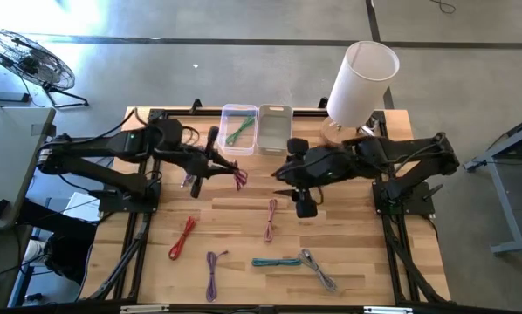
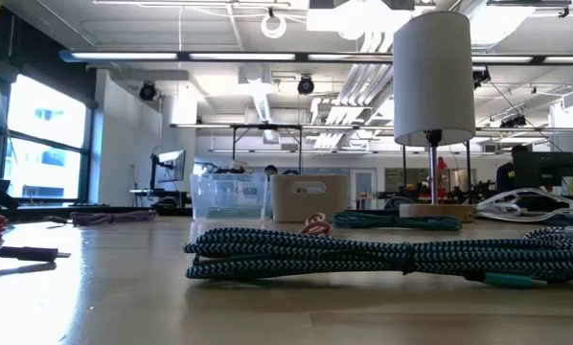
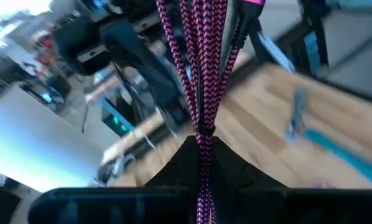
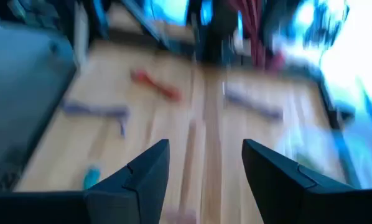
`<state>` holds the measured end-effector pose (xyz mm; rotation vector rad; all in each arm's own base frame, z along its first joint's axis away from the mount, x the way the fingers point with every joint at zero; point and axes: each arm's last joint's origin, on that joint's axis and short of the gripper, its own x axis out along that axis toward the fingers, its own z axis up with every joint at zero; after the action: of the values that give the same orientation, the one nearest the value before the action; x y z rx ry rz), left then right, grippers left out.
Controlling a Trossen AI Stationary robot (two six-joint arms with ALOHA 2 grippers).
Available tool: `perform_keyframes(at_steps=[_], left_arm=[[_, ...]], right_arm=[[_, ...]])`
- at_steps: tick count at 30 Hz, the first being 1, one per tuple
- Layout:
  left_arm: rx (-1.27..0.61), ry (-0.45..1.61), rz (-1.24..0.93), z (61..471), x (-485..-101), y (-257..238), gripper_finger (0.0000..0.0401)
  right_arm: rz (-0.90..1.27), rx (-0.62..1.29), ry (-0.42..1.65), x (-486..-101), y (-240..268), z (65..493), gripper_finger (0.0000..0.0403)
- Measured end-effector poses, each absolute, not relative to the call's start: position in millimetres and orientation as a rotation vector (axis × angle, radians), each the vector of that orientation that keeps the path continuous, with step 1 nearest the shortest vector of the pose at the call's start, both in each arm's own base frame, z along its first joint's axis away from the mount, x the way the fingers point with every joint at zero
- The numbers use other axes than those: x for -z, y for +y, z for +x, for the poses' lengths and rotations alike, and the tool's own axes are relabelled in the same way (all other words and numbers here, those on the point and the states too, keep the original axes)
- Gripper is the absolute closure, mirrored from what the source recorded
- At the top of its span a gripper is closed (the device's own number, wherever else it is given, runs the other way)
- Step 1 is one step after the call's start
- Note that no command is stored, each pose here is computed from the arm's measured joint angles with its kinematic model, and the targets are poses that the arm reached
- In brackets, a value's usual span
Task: Pick & Place USB Port
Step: Put the black and pink charger cable into the gray bin
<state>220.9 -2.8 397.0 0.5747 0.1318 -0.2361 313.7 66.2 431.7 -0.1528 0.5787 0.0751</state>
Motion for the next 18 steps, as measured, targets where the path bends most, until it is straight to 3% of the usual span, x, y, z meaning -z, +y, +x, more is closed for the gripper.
perform_keyframes(at_steps=[5,9,18], left_arm=[[0.211,-0.053,0.473,226.2,-414.3,-3.6,0.0391],[0.19,-0.165,0.379,234.9,-422.7,-3.6,0.0391],[0.202,-0.355,0.293,252.1,-431.8,-11.9,0.0392]], right_arm=[[-0.247,-0.115,0.407,-450.5,70.5,312.4,0.0209],[-0.307,-0.102,0.392,-451.5,70.3,313.2,0.0209],[-0.416,0.103,0.304,-460.8,71.6,315.8,0.0209]])
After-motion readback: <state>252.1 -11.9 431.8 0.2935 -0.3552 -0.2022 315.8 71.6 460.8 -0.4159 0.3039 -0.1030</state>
